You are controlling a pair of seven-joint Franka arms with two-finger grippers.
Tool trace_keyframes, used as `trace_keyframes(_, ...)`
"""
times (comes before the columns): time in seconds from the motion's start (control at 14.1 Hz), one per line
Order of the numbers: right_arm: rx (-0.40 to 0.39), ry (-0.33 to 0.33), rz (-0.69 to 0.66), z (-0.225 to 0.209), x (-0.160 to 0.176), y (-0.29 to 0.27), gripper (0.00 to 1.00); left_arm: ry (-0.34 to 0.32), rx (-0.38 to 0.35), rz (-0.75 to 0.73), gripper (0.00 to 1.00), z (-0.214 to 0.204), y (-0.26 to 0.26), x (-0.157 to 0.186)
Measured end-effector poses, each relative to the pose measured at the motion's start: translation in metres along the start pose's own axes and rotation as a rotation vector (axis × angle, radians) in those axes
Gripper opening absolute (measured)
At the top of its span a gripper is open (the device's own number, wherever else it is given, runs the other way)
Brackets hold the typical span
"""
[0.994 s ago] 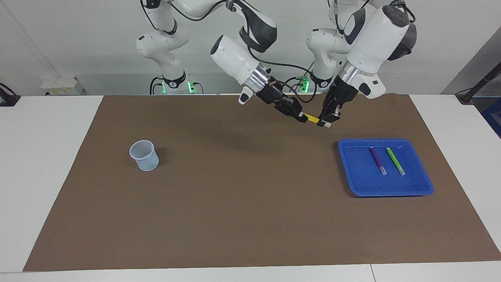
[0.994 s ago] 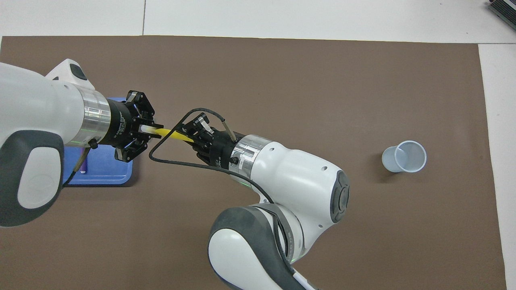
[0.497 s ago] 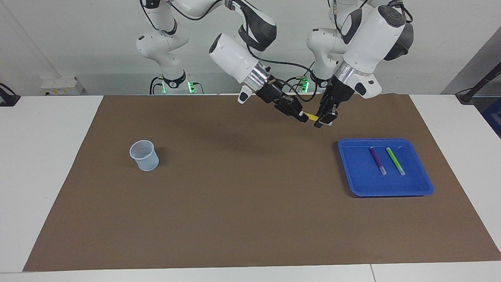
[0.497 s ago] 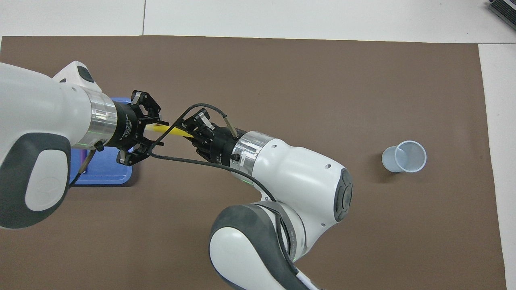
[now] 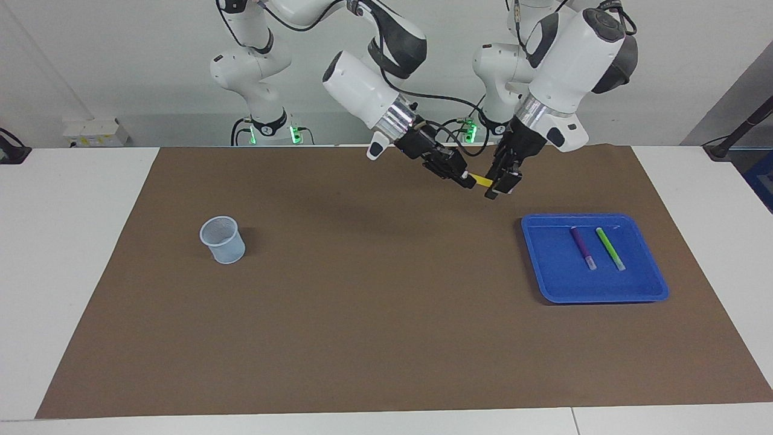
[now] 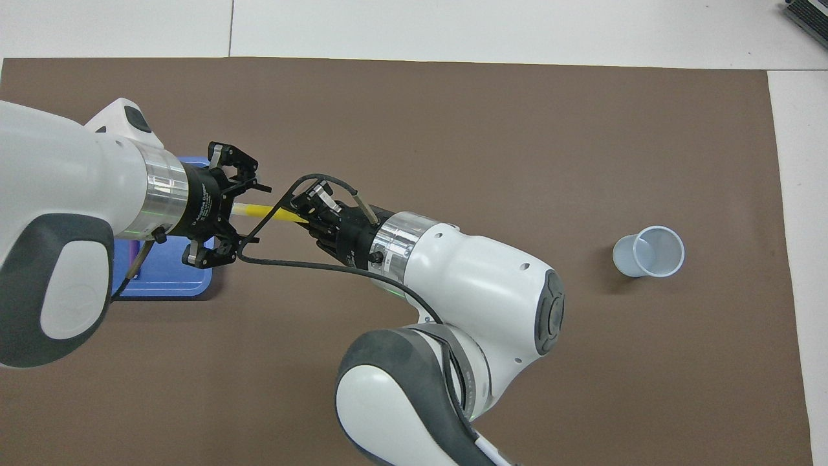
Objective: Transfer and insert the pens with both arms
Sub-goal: 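Carry the yellow pen to the cup with the right gripper and insert it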
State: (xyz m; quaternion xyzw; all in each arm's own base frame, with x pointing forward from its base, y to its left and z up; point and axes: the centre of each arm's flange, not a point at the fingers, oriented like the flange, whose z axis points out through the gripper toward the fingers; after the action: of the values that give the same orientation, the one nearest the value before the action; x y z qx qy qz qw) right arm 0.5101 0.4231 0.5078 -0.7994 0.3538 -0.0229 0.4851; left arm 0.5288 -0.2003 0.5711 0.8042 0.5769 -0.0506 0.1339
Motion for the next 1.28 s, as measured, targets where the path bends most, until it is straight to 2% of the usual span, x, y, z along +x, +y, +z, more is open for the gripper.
trace_keyframes(0.07,-0.007,-0.006,-0.017,0.001,0.0,0.001,0.18,0.0,0.001,0.013,0.72,0.0,0.0,0.0)
trace_keyframes(0.14,-0.017,-0.014,-0.034,0.003,-0.001,0.004,0.18,0.0,0.002,0.039,0.8,0.0,0.0,0.001)
trace_keyframes(0.36,-0.046,-0.025,-0.084,0.007,0.0,0.015,0.18,0.0,0.02,0.173,0.82,0.006,-0.006,0.009)
trace_keyframes(0.57,-0.086,-0.067,-0.174,0.01,0.002,0.023,0.18,-0.01,0.071,0.355,0.8,0.006,-0.02,0.034)
trace_keyframes(0.71,-0.113,-0.105,-0.227,0.005,0.015,0.024,0.18,-0.027,0.105,0.489,0.82,0.0,-0.029,0.054)
trace_keyframes(0.92,-0.161,-0.165,-0.33,-0.008,0.041,0.025,0.18,-0.06,0.138,0.694,0.8,-0.008,-0.041,0.081)
trace_keyframes(1.07,-0.234,-0.189,-0.414,-0.016,0.054,0.028,0.18,-0.077,0.144,0.808,0.8,-0.009,-0.048,0.098)
trace_keyframes(1.28,-0.407,-0.239,-0.594,-0.026,0.068,0.039,0.18,-0.095,0.144,0.936,0.83,-0.01,-0.061,0.128)
